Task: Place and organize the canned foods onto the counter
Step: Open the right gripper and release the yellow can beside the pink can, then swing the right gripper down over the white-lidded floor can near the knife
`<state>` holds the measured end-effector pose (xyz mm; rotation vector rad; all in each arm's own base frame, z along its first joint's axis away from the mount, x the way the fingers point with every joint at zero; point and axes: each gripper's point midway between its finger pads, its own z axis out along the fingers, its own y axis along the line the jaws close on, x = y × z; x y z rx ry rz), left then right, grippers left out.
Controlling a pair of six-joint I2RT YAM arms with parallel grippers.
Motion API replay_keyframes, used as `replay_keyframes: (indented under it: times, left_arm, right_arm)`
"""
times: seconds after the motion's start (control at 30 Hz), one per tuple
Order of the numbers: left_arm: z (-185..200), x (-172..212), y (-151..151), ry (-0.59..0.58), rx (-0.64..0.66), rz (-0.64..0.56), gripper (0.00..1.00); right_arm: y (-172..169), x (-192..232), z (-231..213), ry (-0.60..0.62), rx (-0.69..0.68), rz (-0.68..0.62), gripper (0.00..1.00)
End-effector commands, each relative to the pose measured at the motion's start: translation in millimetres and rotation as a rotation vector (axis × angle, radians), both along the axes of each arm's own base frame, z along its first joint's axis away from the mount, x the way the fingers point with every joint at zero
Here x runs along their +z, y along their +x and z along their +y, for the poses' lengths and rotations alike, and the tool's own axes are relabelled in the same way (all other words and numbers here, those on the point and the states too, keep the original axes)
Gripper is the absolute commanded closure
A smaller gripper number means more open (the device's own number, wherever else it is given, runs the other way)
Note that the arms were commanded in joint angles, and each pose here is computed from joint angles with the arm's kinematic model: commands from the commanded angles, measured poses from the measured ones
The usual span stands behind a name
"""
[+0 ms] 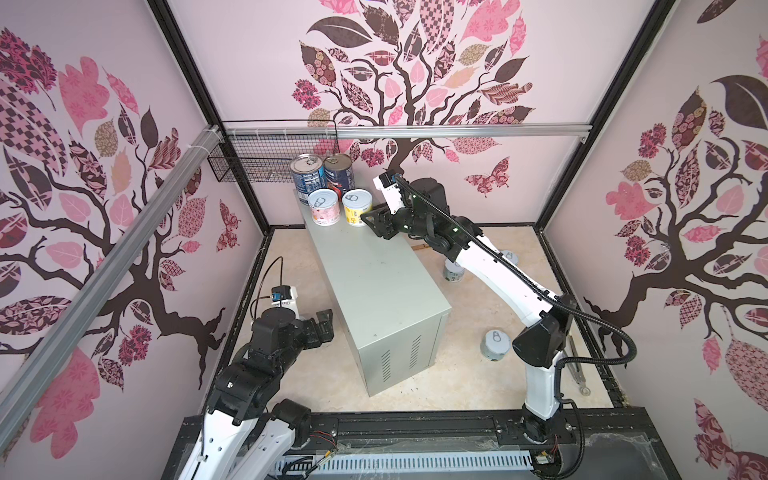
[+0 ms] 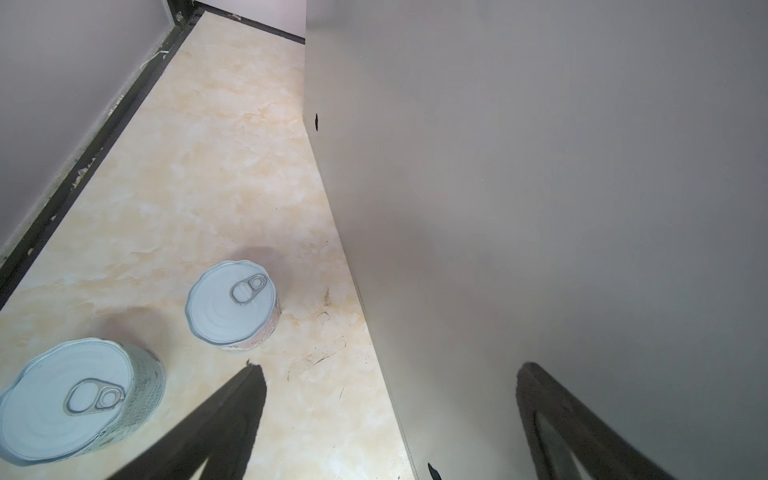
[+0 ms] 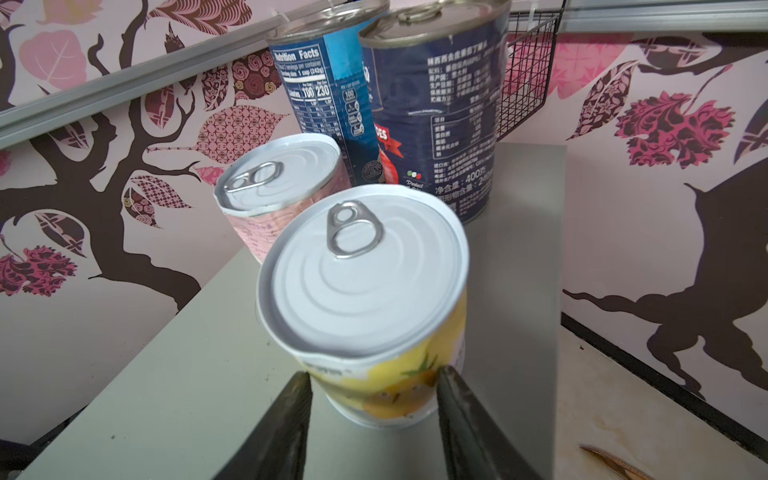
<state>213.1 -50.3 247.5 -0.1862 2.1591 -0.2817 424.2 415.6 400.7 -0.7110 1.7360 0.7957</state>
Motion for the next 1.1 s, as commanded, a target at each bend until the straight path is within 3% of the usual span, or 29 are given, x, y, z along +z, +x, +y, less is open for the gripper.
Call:
replay_keyframes:
  times: [0.0,0.5,0.77,1.07]
  left_arm:
    - [-0.2,-7.4,2.7,-0.004,0.004,0.012,0.02]
    - [0.4,-7.6,3.4,-0.008,0.005,0.011,0.02]
    - [3.2,-5.9,3.2,-0.014,0.016,0.003,0.02]
    - [4.8,-2.7,0.9,-0.016,0.019,-0.015,0.02]
  right_arm:
    - [11.5,-1.7,7.5,0.017,0.006,0.012,0.5]
    - [35.4,-8.1,10.6,0.006,-0.046,0.011,0.49]
    - [19.6,19.8,-3.7,0.018,-0.051,-0.015,0.34]
    - [-12.3,55.3,-51.4,0.02,-0.143,-0.06,0.19]
